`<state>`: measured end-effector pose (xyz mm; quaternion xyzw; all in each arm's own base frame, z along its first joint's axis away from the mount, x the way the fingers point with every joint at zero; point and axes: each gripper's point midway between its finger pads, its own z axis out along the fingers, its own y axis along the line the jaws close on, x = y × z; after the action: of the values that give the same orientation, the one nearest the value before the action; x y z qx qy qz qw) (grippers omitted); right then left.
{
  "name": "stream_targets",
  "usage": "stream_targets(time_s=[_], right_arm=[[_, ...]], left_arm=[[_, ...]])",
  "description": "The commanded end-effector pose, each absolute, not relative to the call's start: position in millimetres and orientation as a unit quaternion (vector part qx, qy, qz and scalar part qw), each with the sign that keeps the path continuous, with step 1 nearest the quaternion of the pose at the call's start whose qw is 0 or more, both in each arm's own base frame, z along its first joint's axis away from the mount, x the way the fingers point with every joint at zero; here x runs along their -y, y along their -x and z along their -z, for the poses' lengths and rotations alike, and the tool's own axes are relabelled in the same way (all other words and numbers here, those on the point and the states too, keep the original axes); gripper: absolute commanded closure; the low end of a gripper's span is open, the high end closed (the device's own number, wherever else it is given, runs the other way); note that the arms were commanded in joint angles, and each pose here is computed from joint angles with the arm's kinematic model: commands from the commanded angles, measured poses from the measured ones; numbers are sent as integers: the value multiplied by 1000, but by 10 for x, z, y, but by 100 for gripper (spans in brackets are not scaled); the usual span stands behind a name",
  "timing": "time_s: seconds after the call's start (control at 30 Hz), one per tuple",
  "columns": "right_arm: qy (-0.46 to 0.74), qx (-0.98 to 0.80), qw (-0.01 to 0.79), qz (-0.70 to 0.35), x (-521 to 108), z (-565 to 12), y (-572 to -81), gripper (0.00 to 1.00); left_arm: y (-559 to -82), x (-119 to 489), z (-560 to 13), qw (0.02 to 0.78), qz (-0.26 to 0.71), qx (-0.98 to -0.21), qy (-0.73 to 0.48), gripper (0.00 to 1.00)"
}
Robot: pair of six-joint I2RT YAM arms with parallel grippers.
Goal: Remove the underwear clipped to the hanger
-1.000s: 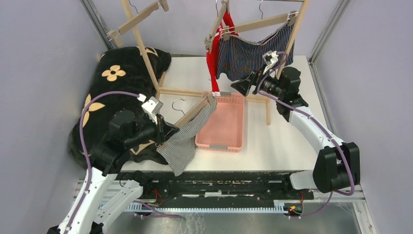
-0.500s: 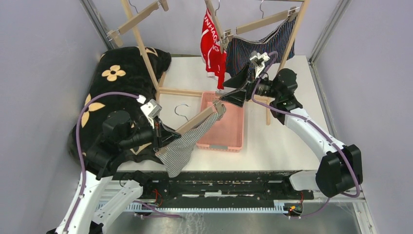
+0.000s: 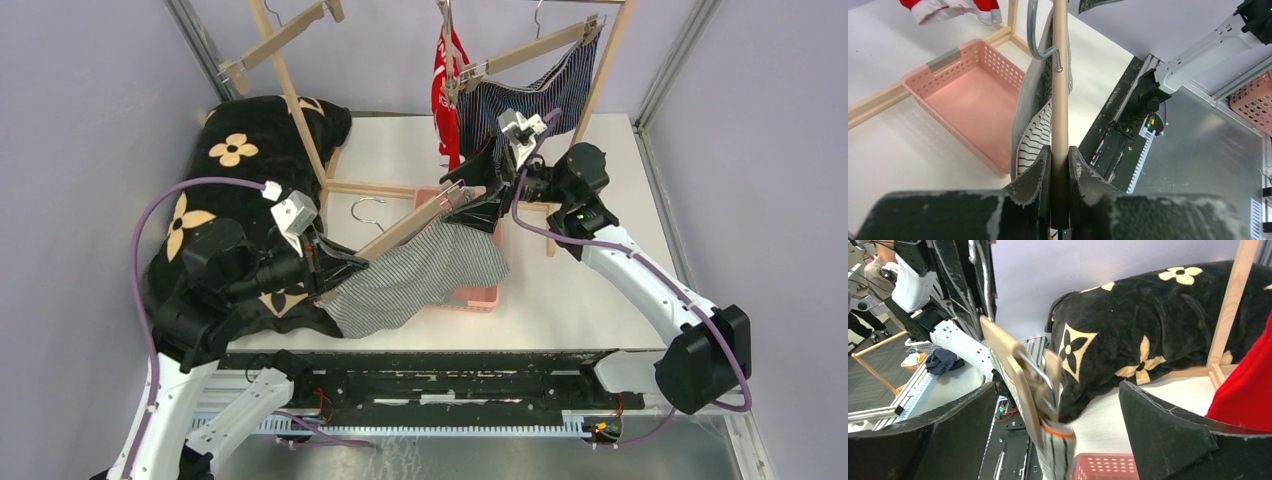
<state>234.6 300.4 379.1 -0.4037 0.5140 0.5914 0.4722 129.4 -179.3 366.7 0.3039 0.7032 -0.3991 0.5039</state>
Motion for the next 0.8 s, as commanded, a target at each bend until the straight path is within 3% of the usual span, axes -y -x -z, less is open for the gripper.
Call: stream_targets(time_s=[0.0, 0.17, 0.3, 0.5, 0.63, 0.77], right_arm=[[442, -458, 499, -588, -3041, -4132, -2260, 0], [448, -448, 502, -589, -3077, -4217, -2257, 2], [450, -450, 494, -592, -3104, -4172, -2261, 12], [455, -452, 489, -591, -3103, -4110, -2253, 16], [462, -455, 492, -581, -3090, -4097, -2247, 26], [470, -451, 493, -577, -3083, -4117, -2225, 47]], left_arm=[[-1312, 1871, -3741, 519, 407, -673, -334, 97], [-1315, 1909, -3705, 515, 418, -669, -335, 97], [-1341, 1916, -3711, 519, 419, -668, -332, 97], [-1387, 1926, -3746, 525, 416, -664, -331, 97], [-1403, 1926, -3766, 530, 415, -663, -329, 97], [-1424, 1929, -3737, 528, 413, -666, -329, 97]])
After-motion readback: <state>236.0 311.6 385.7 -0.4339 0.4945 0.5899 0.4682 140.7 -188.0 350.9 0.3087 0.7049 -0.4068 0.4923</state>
